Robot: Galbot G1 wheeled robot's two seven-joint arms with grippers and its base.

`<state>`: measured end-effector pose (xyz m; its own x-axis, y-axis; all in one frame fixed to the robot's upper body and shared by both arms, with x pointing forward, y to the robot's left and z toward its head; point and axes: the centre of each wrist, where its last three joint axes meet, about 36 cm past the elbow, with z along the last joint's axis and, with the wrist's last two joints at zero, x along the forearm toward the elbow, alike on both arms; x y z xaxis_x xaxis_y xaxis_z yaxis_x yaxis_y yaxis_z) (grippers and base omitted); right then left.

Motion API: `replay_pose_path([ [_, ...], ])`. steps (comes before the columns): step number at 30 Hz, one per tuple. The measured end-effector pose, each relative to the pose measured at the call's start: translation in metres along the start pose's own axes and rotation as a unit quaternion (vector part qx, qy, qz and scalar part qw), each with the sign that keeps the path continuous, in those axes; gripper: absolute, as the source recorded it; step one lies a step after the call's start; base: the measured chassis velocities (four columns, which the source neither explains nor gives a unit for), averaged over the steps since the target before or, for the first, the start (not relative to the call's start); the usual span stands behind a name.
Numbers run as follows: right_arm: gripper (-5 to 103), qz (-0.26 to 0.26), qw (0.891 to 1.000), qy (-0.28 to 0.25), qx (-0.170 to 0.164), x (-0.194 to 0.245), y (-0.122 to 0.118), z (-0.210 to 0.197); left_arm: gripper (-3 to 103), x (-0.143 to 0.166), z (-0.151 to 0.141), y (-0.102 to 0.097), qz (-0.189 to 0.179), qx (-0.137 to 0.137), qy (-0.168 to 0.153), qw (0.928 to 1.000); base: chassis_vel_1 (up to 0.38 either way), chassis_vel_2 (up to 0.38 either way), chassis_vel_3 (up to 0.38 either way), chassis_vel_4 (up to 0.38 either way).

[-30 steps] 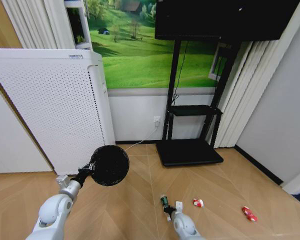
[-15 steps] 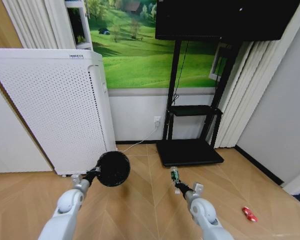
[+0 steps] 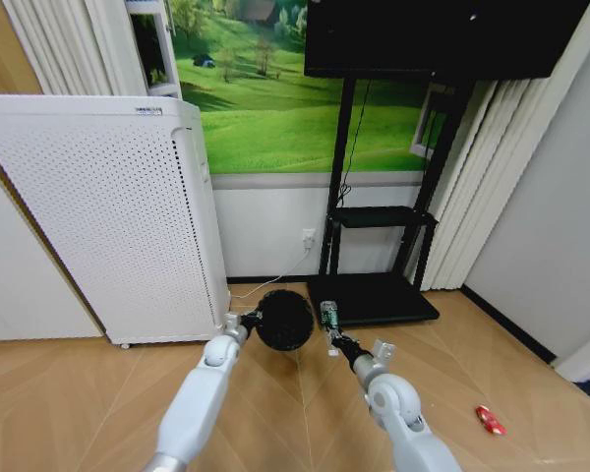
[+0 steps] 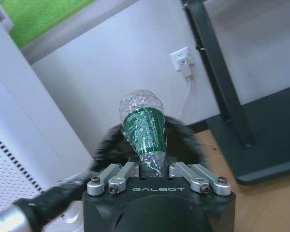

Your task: Pick up the trash bin and place the garbage on the floor into it.

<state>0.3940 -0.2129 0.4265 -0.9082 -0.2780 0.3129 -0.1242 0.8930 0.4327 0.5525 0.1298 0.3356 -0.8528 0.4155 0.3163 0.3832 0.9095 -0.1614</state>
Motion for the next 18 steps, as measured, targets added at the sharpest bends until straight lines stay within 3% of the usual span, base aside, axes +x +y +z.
replay_pose_path([
  [1, 22, -0.009, 1.000, 0.002, 0.003, -0.006, 0.003, 0.000, 4, -0.004, 0.000, -0.019, 0.006, -0.001, 0.002, 1.0000, 0.000, 0.000, 0.000, 0.000],
  [2, 22, -0.009, 1.000, 0.002, 0.003, -0.006, 0.003, 0.000, 4, -0.004, 0.000, -0.019, 0.006, -0.001, 0.002, 1.0000, 0.000, 0.000, 0.000, 0.000],
  [3, 22, -0.013, 1.000, 0.004, 0.005, -0.013, 0.004, 0.000, 4, -0.004, 0.000, -0.033, 0.010, -0.003, 0.002, 0.9999, 0.000, 0.000, 0.000, 0.000],
  [4, 22, -0.013, 1.000, 0.004, 0.005, -0.013, 0.004, 0.000, 4, -0.004, 0.000, -0.033, 0.010, -0.003, 0.002, 0.9999, 0.000, 0.000, 0.000, 0.000],
  [7, 21, -0.011, 1.000, 0.009, 0.012, -0.032, 0.001, 0.000, 4, 0.001, -0.001, -0.058, 0.020, -0.011, 0.000, 0.9997, 0.000, 0.000, 0.000, 0.000],
  [9, 21, -0.009, 1.000, 0.010, 0.014, -0.037, 0.000, 0.000, 4, 0.003, -0.001, -0.062, 0.022, -0.011, 0.000, 0.9997, 0.000, 0.000, 0.000, 0.000],
  [17, 53, 0.013, 0.999, 0.003, 0.040, -0.046, -0.019, 0.006, 4, 0.007, -0.002, -0.061, 0.017, -0.013, 0.000, 0.9998, 0.000, 0.000, 0.000, 0.000],
  [18, 53, 0.013, 0.999, 0.003, 0.040, -0.046, -0.019, 0.006, 4, 0.007, -0.002, -0.061, 0.017, -0.013, 0.000, 0.9998, 0.000, 0.000, 0.000, 0.000],
])
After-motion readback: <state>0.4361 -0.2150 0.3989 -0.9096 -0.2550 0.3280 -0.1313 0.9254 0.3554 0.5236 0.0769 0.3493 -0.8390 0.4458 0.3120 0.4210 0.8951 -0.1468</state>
